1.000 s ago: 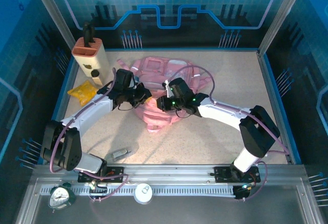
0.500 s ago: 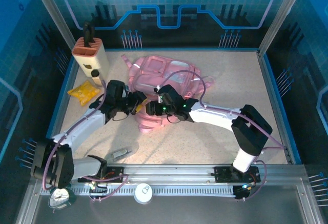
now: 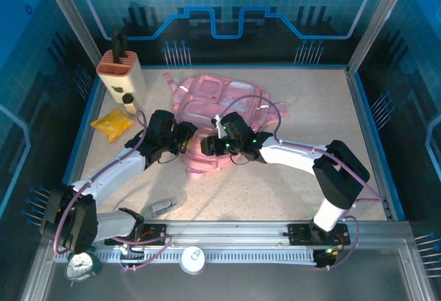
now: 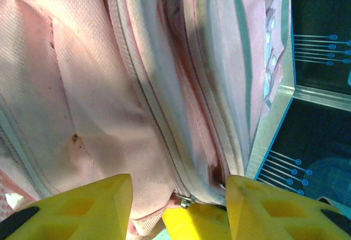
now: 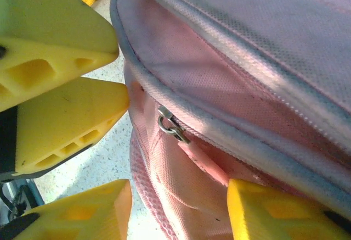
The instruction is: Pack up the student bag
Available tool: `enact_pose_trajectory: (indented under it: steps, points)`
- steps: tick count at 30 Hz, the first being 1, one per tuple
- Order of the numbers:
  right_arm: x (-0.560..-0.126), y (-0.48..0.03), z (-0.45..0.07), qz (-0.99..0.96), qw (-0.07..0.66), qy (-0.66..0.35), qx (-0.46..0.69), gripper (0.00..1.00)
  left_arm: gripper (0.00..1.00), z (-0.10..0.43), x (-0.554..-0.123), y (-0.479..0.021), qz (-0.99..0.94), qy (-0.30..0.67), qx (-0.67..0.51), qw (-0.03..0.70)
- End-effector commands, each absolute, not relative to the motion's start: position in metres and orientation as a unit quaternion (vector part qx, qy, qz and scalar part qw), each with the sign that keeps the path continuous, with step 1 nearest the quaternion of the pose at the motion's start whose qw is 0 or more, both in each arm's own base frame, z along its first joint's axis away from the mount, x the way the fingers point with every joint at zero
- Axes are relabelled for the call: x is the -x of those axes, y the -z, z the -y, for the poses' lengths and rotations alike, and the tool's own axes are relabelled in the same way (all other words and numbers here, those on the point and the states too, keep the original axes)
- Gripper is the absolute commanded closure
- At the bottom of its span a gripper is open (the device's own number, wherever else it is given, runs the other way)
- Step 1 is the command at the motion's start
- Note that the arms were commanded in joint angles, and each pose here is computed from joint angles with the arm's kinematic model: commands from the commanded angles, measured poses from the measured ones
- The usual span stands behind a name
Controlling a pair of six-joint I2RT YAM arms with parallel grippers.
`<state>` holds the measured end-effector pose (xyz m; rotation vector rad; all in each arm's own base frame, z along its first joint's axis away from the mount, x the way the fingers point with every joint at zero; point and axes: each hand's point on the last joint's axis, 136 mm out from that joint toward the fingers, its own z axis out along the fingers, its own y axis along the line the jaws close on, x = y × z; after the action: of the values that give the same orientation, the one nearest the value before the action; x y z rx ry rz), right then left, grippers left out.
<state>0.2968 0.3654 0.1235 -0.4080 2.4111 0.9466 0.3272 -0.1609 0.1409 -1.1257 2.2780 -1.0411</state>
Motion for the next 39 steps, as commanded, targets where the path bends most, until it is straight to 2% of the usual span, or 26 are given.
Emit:
enact_pose_trajectory:
  steps: [1,5,8,11,19,25,26,30,33,37,39]
  points:
    - [-0.321,-0.125,-0.357,-0.890,0.293,-0.321,0.140,0.42,0.54,0.152,-0.340,-0.145,-0.810,0.356,0.415,0.213]
    - [-0.326,-0.122,-0.357,-0.889,0.305,-0.316,0.134,0.40,0.58,0.151,-0.350,-0.144,-0.815,0.343,0.414,0.217]
    - [-0.330,-0.124,-0.361,-0.884,0.311,-0.319,0.139,0.39,0.70,0.148,-0.355,-0.143,-0.817,0.333,0.417,0.219]
    - [-0.331,-0.124,-0.362,-0.883,0.312,-0.324,0.133,0.33,0.76,0.143,-0.361,-0.138,-0.818,0.320,0.423,0.223]
    - [-0.333,-0.121,-0.360,-0.874,0.329,-0.348,0.088,0.27,0.80,0.144,-0.375,-0.134,-0.822,0.311,0.422,0.221]
    - [-0.341,-0.123,-0.365,-0.865,0.328,-0.373,0.067,0.26,0.97,0.146,-0.378,-0.135,-0.826,0.310,0.416,0.220]
    - [-0.342,-0.128,-0.367,-0.860,0.332,-0.380,0.071,0.27,1.00,0.146,-0.377,-0.136,-0.827,0.310,0.416,0.219]
    - [-0.338,-0.154,-0.374,-0.834,0.355,-0.410,0.097,0.34,1.00,0.146,-0.375,-0.140,-0.823,0.317,0.414,0.224]
    - [-0.333,-0.165,-0.374,-0.824,0.363,-0.421,0.106,0.43,1.00,0.144,-0.374,-0.143,-0.828,0.308,0.409,0.228]
    - [-0.329,-0.153,-0.380,-0.830,0.339,-0.427,0.116,0.54,1.00,0.144,-0.374,-0.146,-0.826,0.313,0.408,0.231]
    - [-0.329,-0.142,-0.381,-0.838,0.328,-0.421,0.116,0.55,1.00,0.144,-0.374,-0.146,-0.827,0.311,0.408,0.230]
